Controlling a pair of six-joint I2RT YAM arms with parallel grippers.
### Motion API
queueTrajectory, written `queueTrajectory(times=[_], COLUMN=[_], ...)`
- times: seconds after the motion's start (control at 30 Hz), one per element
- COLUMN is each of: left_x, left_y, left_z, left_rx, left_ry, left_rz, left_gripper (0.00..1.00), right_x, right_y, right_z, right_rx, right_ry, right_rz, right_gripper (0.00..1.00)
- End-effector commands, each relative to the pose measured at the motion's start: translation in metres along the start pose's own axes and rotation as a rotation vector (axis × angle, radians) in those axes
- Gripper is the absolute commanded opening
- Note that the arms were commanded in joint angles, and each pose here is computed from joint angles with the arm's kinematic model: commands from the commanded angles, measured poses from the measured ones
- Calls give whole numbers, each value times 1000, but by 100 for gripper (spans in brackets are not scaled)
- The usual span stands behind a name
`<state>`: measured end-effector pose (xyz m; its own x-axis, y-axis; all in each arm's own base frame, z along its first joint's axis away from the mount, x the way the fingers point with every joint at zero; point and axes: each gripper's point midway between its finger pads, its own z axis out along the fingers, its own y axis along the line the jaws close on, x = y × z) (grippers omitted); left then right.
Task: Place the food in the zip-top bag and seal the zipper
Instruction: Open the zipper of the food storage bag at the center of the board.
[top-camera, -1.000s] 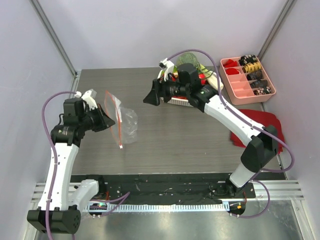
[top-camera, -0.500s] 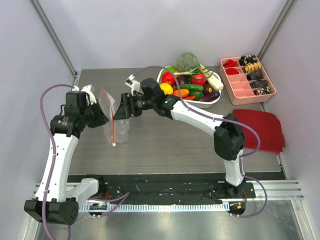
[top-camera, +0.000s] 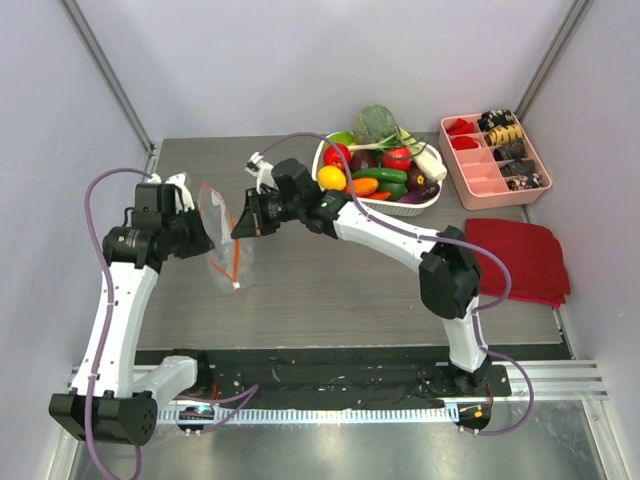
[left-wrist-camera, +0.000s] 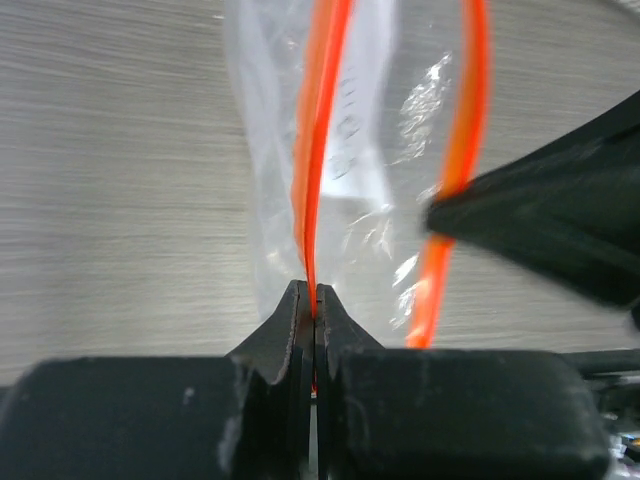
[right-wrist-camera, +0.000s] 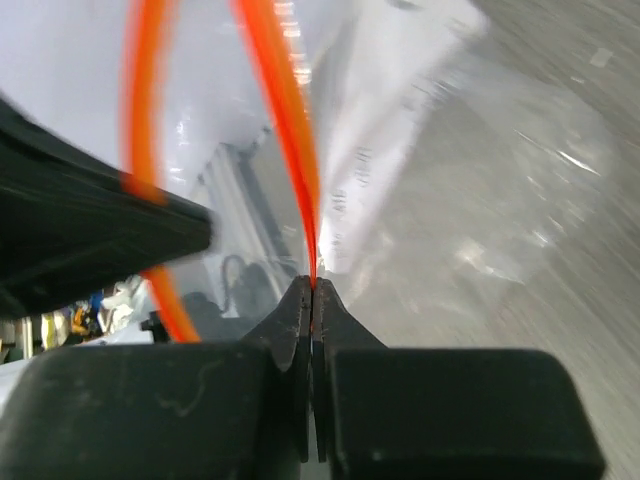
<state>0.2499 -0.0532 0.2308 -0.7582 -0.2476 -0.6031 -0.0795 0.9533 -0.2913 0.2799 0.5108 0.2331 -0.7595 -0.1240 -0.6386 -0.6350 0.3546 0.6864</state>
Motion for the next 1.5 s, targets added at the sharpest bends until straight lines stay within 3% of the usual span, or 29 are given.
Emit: queueTrajectory(times=[0.0,0.17,0.37,0.47,0.6,0.73,0.8,0.83,0.97,1.1,1.13,1.17,1.2,1.4,1.47], left_x=[-19,-9,19,22,20,7,3,-3,-5,-6,-7,-6,-6,-25,-26], left_y=[31,46,46,32,-1,-20,-25,-28,-37,-34,-32,-30,-27,4,-2], left_z=[-34,-46,-8,6,14,24,25,26,33,38,38,36,33,-9,-19], left_rx=[-182,-232,-175,-88,72,153,165,171,166,132,121,113,98,-38,-20], left_ry=[-55,50,231,256,256,181,156,128,125,112,106,110,113,87,86], left_rz=[168,319,339,322,283,244,236,239,261,254,252,255,270,361,379], left_gripper=[0,0,0,0,0,24,29,36,37,37,30,10,0,0,0], right_x=[-23,18,56,65,56,45,42,43,35,35,35,37,36,32,31], right_y=[-20,-76,-135,-142,-118,-95,-85,-79,-59,-51,-51,-51,-53,-104,-107], right_z=[-57,-95,-115,-125,-128,-124,-122,-120,-118,-117,-118,-119,-122,-152,-153], right_rx=[91,193,300,315,240,162,137,121,68,39,36,36,52,157,155], right_ry=[-48,68,175,216,210,193,187,189,158,158,159,163,157,136,136], right_rz=[-6,-27,-83,-135,-183,-176,-164,-166,-152,-140,-136,-134,-129,-22,-12], right_gripper=[1,1,1,1,1,1,1,1,1,1,1,1,1,1,1])
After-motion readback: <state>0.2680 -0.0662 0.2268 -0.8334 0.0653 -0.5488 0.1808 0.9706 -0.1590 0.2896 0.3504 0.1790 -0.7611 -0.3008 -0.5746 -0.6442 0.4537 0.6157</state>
